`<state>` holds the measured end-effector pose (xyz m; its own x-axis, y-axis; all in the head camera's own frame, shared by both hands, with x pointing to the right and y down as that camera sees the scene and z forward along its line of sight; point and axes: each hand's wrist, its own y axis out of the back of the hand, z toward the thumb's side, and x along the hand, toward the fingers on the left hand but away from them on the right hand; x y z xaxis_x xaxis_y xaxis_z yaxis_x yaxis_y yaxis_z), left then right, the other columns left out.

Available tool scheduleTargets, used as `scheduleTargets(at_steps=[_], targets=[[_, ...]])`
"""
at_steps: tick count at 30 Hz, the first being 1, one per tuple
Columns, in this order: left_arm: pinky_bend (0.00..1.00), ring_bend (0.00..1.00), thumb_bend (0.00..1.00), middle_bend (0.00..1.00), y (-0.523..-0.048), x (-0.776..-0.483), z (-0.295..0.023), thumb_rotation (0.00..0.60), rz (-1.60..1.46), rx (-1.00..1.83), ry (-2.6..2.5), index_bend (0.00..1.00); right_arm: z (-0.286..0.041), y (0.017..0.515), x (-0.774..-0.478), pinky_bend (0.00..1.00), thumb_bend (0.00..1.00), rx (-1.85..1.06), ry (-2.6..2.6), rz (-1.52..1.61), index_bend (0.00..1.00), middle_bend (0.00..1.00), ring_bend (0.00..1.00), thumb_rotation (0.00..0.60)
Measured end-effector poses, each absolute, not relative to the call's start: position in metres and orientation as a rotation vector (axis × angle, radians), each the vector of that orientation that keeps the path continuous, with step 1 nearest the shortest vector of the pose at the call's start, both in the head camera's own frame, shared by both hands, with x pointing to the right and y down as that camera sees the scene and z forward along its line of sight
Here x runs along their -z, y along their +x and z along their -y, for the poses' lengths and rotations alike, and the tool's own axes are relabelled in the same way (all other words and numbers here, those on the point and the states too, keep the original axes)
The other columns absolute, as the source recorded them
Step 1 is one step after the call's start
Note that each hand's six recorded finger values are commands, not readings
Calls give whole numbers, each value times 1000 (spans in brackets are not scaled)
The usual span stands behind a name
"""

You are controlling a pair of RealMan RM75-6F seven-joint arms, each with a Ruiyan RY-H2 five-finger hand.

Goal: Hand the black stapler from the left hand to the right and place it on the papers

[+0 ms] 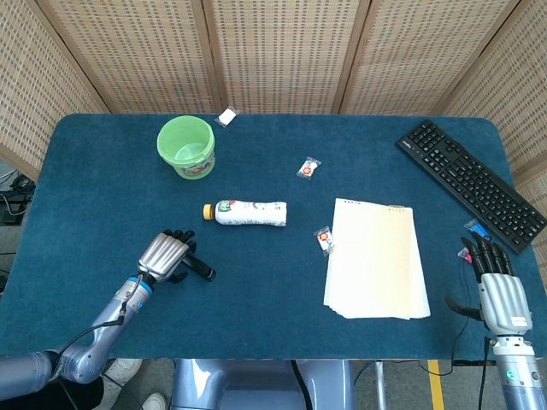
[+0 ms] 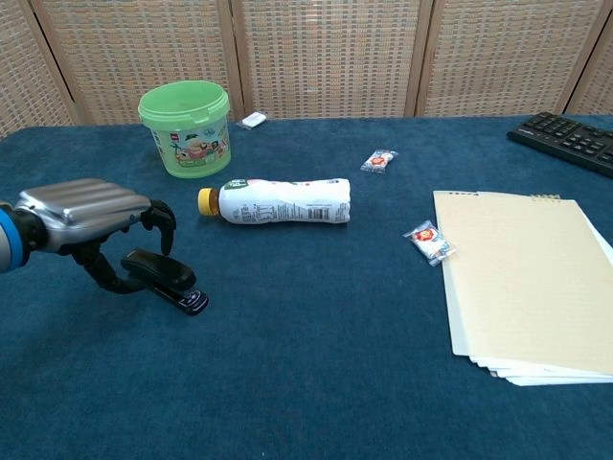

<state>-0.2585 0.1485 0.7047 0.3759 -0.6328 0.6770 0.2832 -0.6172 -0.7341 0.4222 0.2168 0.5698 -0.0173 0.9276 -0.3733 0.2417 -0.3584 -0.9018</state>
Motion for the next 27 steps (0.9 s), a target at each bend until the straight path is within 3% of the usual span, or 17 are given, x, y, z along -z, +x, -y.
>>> scheduleTargets(at_steps=[5, 13, 27], targets=[[335, 280, 332, 249, -252, -710, -152, 600, -290, 1369, -1785, 428, -216, 423, -567, 0, 25, -1408, -1643, 1243, 94, 0, 0, 600], [525, 527, 601, 541, -241, -713, -153, 600, -322, 1338, -1740, 765, -216, 424, -565, 0, 26, -1402, -1644, 1254, 101, 0, 0, 600], [534, 541, 614, 559, -193, -676, -130, 600, -426, 1142, -1731, 787, -215, 428, -565, 0, 25, -1411, -1642, 1268, 104, 0, 0, 600]])
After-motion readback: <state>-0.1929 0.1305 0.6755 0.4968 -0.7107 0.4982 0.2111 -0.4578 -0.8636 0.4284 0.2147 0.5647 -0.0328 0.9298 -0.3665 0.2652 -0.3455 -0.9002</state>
